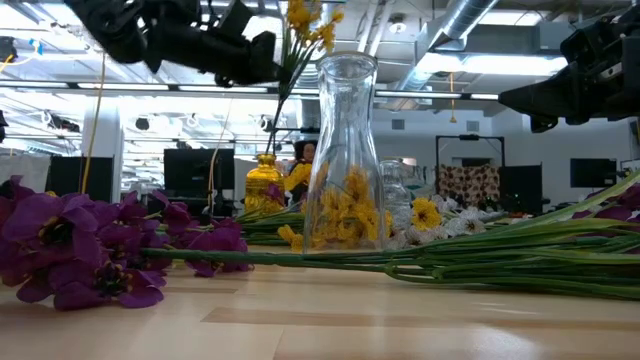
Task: Sort flowers into vase by color
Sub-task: Put the top left yellow flowers into the yellow vase
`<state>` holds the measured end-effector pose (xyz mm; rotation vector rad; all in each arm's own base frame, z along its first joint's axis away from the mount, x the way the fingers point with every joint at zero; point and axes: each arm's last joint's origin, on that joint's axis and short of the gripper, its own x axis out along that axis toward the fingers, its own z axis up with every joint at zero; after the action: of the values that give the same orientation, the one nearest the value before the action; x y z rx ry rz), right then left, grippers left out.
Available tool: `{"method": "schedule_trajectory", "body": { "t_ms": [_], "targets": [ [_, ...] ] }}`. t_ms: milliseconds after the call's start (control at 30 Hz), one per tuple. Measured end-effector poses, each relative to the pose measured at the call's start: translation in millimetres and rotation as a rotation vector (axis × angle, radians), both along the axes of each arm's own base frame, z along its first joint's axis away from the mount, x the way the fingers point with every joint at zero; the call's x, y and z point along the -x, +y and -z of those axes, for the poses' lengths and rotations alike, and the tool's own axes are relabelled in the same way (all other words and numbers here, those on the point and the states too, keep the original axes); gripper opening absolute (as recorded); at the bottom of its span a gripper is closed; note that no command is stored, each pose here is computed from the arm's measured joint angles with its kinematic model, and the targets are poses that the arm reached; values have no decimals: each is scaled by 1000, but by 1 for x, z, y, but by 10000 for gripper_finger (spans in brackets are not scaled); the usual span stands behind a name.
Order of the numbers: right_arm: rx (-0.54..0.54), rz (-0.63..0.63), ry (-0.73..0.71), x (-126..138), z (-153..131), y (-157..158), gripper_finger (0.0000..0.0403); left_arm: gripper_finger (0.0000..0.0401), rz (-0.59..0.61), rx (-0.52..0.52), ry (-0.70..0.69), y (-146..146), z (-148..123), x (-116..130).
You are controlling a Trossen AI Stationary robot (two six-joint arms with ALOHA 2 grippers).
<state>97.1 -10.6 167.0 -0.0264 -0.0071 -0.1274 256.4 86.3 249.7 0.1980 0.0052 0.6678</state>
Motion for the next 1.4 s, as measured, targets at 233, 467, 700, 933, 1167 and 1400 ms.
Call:
{"method": "schedule_trajectory", "body": {
  "t_ms": [233, 467, 700, 933, 1167, 1400],
  "targets": [
    [0, 0, 0, 0, 0, 0, 33, 9, 64, -38, -152, 0, 16, 20],
    [0, 0, 0, 0, 0, 0, 33, 9, 67, -6, -87, 3, 26, 23],
    [0, 0, 0, 0, 0, 0, 33, 9, 67, 19, -28, 3, 33, 22],
    [0, 0, 0, 0, 0, 0, 33, 18, 54, 54, 10, 4, 38, 22],
    [0, 0, 0, 0, 0, 0, 33, 22, 45, 18, 51, 4, 39, 22],
    [0, 0, 0, 0, 0, 0, 33, 23, 45, 2, 77, 4, 40, 22]
  ]
}}
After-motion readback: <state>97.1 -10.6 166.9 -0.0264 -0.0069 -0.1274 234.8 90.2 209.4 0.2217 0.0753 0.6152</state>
